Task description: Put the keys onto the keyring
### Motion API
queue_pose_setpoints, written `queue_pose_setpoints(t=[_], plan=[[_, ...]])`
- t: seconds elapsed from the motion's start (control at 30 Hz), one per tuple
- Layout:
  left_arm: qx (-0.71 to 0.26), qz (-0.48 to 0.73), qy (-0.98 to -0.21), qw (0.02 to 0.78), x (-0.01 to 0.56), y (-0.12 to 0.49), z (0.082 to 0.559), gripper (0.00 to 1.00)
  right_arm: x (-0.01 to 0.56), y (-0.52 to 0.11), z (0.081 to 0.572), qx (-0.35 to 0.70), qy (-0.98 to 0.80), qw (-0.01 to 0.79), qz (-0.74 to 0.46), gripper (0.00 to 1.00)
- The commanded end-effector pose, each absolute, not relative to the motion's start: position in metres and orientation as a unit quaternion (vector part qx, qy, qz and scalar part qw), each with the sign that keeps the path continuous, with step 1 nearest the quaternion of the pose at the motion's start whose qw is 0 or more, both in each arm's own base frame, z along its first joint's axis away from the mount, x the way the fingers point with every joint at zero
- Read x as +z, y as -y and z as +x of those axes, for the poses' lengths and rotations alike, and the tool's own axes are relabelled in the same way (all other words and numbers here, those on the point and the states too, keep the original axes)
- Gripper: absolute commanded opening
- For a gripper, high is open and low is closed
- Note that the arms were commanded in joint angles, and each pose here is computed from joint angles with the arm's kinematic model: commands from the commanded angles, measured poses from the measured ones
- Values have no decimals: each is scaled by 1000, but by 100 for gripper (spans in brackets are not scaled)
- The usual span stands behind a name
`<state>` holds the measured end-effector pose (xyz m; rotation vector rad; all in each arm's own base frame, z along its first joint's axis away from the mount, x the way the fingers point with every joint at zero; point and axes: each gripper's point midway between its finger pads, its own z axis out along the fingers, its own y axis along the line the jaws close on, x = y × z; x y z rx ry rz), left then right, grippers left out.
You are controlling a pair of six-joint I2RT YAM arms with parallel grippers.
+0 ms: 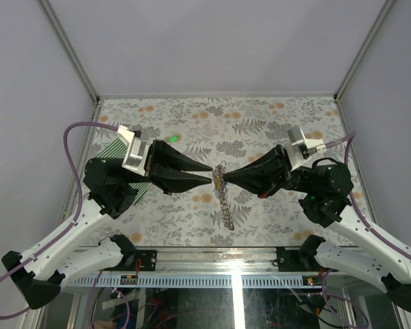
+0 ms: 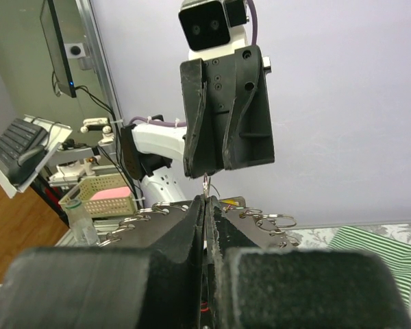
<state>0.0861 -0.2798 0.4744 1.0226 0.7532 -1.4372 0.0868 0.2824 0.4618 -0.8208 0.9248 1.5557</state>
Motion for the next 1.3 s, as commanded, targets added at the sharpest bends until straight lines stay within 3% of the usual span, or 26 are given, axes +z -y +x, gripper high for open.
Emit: queue_pose_setpoints(t=[0.0, 0.73, 1.27], plan=[[-617, 406, -310, 599, 492, 275, 89, 31, 483, -271, 84, 626, -352, 598, -356, 0], [-638, 388, -354, 563, 464, 296, 102, 35, 487, -265, 91, 603, -352, 628, -344, 0], [-640, 389, -362, 555, 462, 303, 106, 20, 483, -268, 94, 604, -359, 624, -341, 0]])
